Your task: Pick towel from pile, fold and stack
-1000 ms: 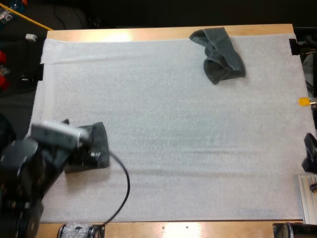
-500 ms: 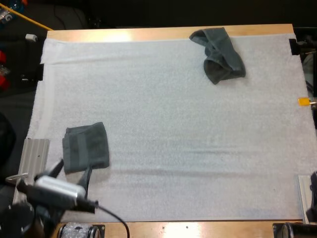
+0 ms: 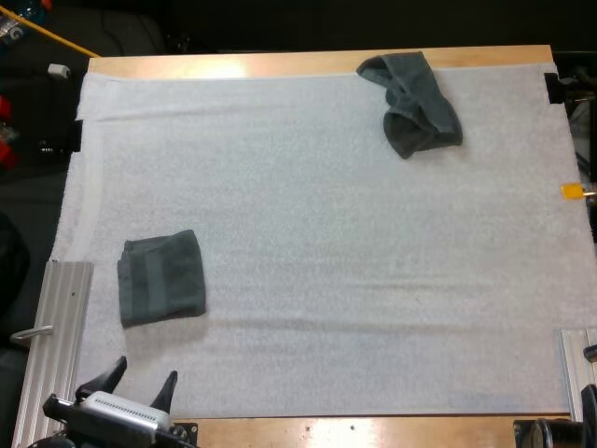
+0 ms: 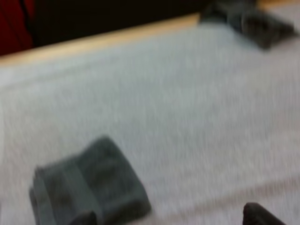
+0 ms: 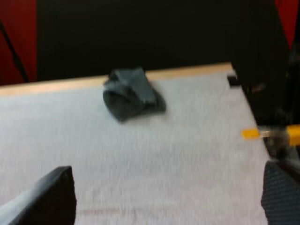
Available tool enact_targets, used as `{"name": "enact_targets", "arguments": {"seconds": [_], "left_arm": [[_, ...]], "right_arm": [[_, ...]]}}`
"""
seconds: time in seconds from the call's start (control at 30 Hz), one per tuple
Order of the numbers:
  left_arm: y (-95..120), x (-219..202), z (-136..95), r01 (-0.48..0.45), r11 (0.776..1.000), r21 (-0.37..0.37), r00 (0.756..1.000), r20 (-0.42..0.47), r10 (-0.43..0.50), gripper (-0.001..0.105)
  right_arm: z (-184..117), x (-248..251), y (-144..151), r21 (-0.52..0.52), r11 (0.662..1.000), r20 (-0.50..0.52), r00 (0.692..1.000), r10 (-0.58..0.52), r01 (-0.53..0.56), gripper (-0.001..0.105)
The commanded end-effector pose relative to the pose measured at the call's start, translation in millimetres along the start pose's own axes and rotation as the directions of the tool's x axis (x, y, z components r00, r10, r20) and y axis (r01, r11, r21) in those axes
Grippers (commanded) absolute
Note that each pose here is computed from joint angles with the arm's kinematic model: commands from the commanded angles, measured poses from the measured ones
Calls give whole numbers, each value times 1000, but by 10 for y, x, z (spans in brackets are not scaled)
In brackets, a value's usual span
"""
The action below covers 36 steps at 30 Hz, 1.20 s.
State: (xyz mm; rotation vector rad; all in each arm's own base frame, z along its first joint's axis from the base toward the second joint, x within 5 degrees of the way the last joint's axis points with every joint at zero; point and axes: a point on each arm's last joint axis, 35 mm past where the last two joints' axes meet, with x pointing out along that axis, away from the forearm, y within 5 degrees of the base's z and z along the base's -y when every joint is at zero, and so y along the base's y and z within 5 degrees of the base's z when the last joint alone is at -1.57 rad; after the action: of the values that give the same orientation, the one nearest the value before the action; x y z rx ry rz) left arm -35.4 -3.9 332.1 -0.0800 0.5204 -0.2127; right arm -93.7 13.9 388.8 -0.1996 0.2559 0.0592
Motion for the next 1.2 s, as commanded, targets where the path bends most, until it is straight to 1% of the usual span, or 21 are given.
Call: {"name": "enact_targets", "arguments": {"seconds": [0.0,0.1,0.23,0.3,0.4,0.5,0.57,0.6,0.63,0.77,0.83,0.93,1.07,1.17], "left_arm": [[8,21,-25,-3,1000,11,999,-45,4,59],[11,21,-85,-2,999,36,995,-99,6,59],[12,3,-157,-11,1000,24,986,-164,15,59],[13,5,-152,-16,999,30,987,-159,20,59],[12,10,-117,-15,999,37,992,-127,19,59],[11,23,-55,-14,999,46,997,-71,18,59],[8,26,21,-14,998,57,1000,-3,14,59],[8,31,34,-14,998,59,1000,10,14,59],[5,32,75,-13,998,65,999,46,10,59],[4,56,182,-15,997,81,989,146,3,59],[9,92,206,-16,996,85,985,171,1,59],[25,185,217,-17,996,89,981,194,-1,59],[50,325,198,-17,996,89,980,198,-1,59],[67,420,186,-17,996,91,978,208,-2,59]], "right_arm": [[14,28,-8,-9,1000,-30,999,15,-15,78],[8,37,-7,-12,1000,-34,999,16,-17,78],[8,37,-7,-12,1000,-34,999,16,-17,78],[8,37,-7,-12,1000,-34,999,16,-17,78],[16,47,-10,-13,1000,-26,1000,14,-15,78],[21,94,-17,-14,1000,-17,1000,15,-15,78],[6,174,-24,-9,1000,-21,1000,16,-16,78],[4,194,-26,-9,1000,-21,1000,15,-16,78],[-10,252,-30,-8,1000,-25,1000,17,-17,78],[-73,469,-44,-6,1000,-41,999,20,-21,78],[-103,572,-50,-5,1000,-43,999,21,-21,78],[-121,731,-66,-10,1000,-13,1000,14,-14,78],[-167,936,-83,-14,1000,20,1000,6,-6,78],[-217,1053,-86,-15,1000,25,1000,5,-4,78]]}}
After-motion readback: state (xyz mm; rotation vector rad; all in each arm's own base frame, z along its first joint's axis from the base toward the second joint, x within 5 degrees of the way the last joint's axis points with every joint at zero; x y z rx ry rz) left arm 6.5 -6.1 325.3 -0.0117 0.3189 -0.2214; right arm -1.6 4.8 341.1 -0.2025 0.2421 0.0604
